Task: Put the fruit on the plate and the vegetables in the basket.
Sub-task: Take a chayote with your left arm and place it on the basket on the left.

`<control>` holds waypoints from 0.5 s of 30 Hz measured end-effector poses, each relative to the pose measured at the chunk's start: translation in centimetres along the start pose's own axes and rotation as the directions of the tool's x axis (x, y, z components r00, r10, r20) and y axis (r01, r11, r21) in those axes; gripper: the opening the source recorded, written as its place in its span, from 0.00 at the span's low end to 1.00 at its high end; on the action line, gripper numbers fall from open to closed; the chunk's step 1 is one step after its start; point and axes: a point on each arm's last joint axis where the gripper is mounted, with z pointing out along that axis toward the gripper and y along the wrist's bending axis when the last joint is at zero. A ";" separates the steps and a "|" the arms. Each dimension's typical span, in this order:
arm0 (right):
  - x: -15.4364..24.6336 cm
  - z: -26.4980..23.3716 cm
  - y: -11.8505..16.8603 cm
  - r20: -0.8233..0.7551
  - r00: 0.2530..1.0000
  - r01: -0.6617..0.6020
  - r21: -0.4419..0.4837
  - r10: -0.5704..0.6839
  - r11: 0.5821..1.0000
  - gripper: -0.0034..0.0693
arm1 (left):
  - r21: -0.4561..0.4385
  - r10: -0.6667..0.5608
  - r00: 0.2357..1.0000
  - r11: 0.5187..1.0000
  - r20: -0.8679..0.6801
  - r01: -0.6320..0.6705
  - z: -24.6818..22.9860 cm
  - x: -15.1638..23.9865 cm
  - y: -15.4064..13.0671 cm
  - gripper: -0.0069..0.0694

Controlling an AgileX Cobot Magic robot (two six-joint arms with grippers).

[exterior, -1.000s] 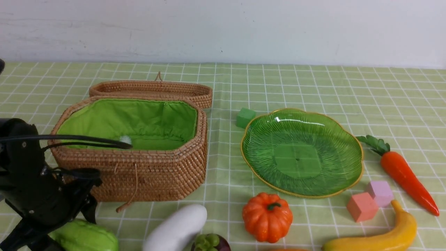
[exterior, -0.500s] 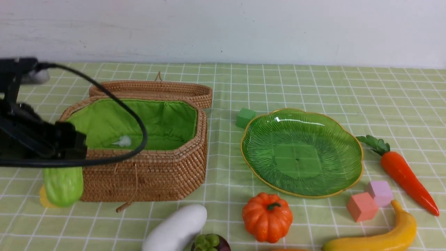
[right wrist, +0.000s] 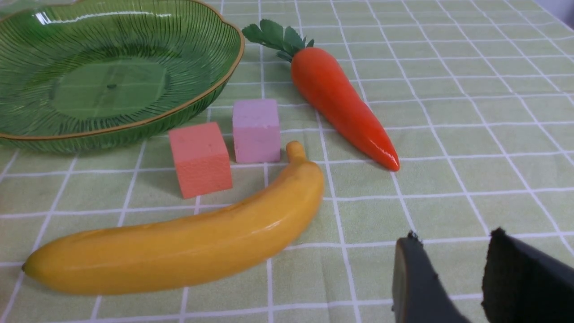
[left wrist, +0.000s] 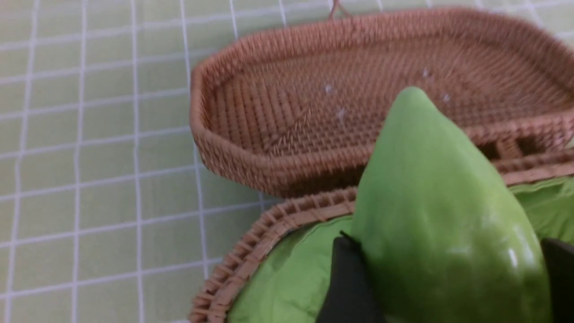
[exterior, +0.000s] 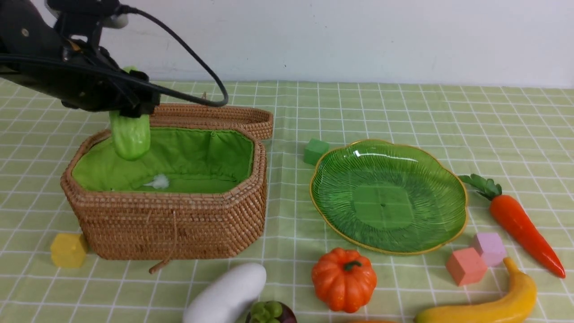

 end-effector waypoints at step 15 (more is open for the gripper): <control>0.0 0.0 0.0 0.000 1.000 0.000 0.000 0.000 1.000 0.38 | 0.003 -0.066 0.995 0.998 -0.080 0.067 0.3 0.7 -0.1 0.96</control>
